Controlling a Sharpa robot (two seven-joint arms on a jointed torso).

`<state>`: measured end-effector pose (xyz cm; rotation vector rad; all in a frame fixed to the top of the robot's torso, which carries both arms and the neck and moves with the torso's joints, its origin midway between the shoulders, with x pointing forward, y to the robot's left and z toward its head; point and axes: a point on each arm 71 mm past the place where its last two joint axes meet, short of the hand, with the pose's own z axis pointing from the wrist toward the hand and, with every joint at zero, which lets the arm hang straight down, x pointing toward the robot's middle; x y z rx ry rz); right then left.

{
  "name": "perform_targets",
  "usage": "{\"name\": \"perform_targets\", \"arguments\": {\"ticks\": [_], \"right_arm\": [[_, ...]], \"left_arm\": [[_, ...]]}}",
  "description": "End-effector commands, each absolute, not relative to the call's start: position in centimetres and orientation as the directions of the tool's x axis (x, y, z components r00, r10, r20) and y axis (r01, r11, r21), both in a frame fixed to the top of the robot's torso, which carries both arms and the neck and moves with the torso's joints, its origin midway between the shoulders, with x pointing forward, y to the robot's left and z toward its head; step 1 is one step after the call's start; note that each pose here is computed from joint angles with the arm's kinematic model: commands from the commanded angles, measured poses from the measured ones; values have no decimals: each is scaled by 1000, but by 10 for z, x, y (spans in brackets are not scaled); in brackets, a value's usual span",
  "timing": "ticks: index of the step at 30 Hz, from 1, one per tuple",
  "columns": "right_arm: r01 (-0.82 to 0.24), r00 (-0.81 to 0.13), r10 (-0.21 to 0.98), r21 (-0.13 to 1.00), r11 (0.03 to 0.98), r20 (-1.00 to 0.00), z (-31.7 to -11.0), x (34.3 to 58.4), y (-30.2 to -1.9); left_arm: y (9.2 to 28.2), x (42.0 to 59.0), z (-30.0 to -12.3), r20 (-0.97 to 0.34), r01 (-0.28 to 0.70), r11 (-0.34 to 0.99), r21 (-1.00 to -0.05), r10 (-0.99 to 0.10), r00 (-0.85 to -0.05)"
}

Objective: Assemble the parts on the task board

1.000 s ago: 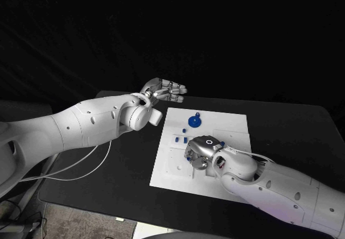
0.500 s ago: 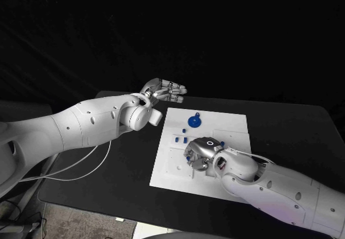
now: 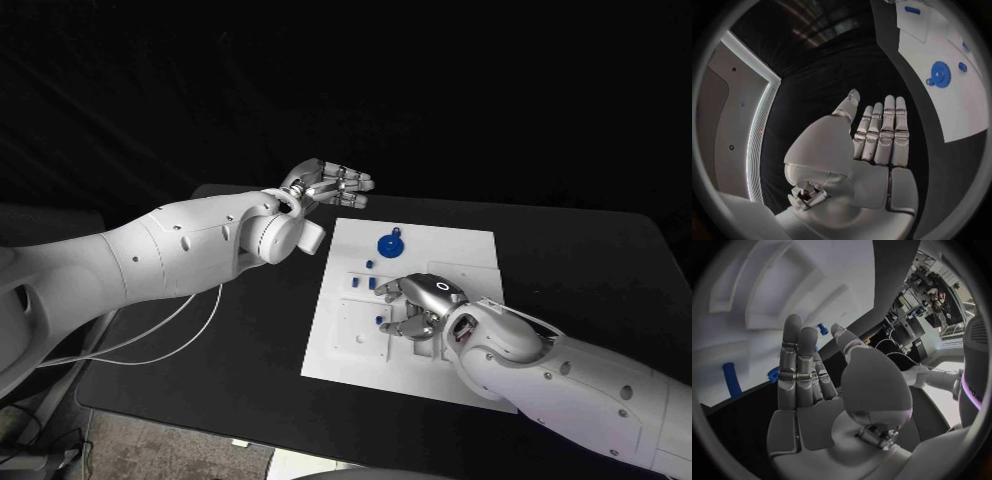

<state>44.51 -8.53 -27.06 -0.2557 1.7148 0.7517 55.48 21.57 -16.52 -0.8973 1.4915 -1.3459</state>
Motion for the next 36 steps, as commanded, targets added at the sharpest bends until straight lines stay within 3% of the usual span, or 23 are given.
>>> {"name": "perform_targets", "arguments": {"ticks": [1,10,18,25,36], "right_arm": [[-521,-305,307,428,739,-901,-261,445,-89],[-435,-313,416,518,736,-854,-222,459,-123],[-413,-295,352,451,791,-888,-199,472,-159],[-417,-297,232,344,841,-926,-200,482,-173],[-426,-313,110,243,871,-943,-215,486,-169]], "left_arm": [[214,554,-164,-146,61,133,-989,-929,-340],[215,554,-164,-146,59,134,-989,-929,-341],[217,555,-164,-146,59,134,-989,-929,-340],[215,555,-164,-145,59,133,-989,-927,-345],[214,555,-165,-143,57,132,-990,-925,-351]]}}
